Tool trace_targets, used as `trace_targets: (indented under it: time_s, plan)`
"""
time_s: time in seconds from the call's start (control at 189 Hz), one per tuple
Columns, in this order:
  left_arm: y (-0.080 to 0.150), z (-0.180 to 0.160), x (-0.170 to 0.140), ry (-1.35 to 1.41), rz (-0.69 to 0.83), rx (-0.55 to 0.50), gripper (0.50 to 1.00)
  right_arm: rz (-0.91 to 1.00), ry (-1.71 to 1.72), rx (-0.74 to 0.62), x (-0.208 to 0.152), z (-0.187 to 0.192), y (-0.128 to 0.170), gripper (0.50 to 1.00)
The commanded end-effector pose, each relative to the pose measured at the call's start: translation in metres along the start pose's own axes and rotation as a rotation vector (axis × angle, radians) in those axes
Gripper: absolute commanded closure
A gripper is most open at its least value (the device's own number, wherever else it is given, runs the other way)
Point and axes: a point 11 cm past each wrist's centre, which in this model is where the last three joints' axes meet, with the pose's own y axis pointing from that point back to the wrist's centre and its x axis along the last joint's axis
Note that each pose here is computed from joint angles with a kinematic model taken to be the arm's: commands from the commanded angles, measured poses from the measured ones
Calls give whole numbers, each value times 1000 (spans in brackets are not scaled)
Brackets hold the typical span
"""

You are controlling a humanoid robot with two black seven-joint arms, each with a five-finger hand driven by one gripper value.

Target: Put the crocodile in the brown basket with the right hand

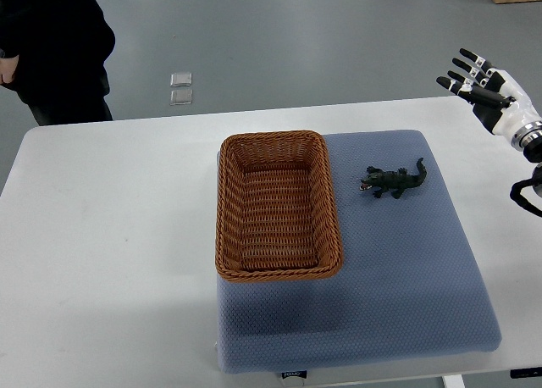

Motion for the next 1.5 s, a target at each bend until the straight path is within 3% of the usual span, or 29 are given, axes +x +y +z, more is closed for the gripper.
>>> trace_targets:
  time_s: [0.0, 1.494]
  plan:
    - [0, 0, 0, 2, -1, 0, 500, 0, 0, 0, 0, 0, 0, 572]
    - [0, 0, 1, -3, 2, 1, 500, -7, 20, 16, 8, -13, 1, 572]
